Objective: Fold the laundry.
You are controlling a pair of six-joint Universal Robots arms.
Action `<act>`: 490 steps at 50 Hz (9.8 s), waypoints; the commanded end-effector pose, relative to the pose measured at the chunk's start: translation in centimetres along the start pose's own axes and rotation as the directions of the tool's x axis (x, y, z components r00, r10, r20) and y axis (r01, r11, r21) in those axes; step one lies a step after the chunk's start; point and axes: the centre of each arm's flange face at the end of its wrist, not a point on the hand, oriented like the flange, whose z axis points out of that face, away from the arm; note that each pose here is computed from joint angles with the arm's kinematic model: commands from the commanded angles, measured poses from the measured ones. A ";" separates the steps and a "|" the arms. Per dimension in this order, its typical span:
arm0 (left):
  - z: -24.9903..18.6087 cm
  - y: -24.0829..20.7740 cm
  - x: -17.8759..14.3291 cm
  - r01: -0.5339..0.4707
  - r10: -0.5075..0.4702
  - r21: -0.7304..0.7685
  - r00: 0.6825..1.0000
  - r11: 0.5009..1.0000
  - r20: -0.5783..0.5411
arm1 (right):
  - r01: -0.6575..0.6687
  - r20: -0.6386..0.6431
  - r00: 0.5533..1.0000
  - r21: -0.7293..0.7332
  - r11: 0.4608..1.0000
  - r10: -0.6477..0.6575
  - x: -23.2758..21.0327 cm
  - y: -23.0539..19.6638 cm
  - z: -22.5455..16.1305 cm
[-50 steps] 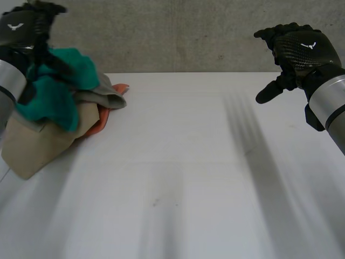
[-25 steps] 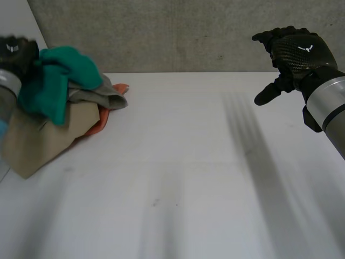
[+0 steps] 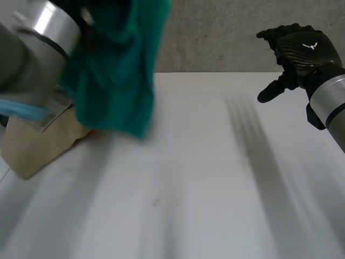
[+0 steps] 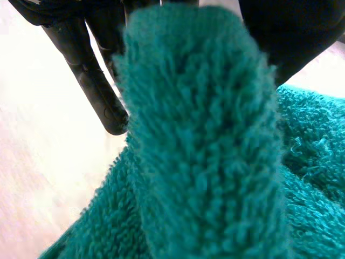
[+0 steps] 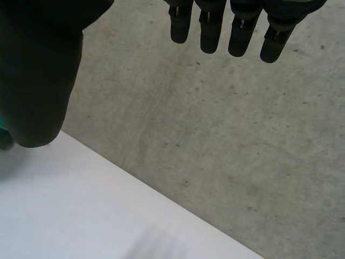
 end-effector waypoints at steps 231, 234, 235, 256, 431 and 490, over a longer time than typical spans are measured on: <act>5.4 0.7 -7.5 -0.752 0.717 0.221 0.659 0.621 0.227 | 0.581 -0.510 0.769 0.305 0.755 -0.386 12.5 -6.0 11.0; 5.6 -1.3 -7.7 -0.731 0.665 0.280 0.683 0.623 0.302 | 0.586 -0.552 0.771 0.419 0.694 -0.317 12.5 -7.8 10.5; 5.6 -1.5 -7.8 -0.724 0.654 0.275 0.690 0.633 0.311 | 0.587 -0.553 0.770 0.421 0.692 -0.316 12.5 -7.8 10.5; -4.6 13.8 -10.9 -0.551 0.604 -0.292 0.786 0.782 0.135 | 0.386 -0.110 0.914 -0.056 0.921 -0.390 8.9 11.5 10.8; -11.6 11.7 -1.1 -0.522 0.588 -0.529 0.807 0.669 -0.052 | 0.456 0.290 0.884 -0.369 0.810 -0.366 -1.7 17.8 -0.3; -11.7 22.8 3.3 -0.195 0.231 -0.726 0.972 0.659 -0.052 | -0.064 0.239 0.954 -0.429 0.901 0.182 -7.8 15.3 3.5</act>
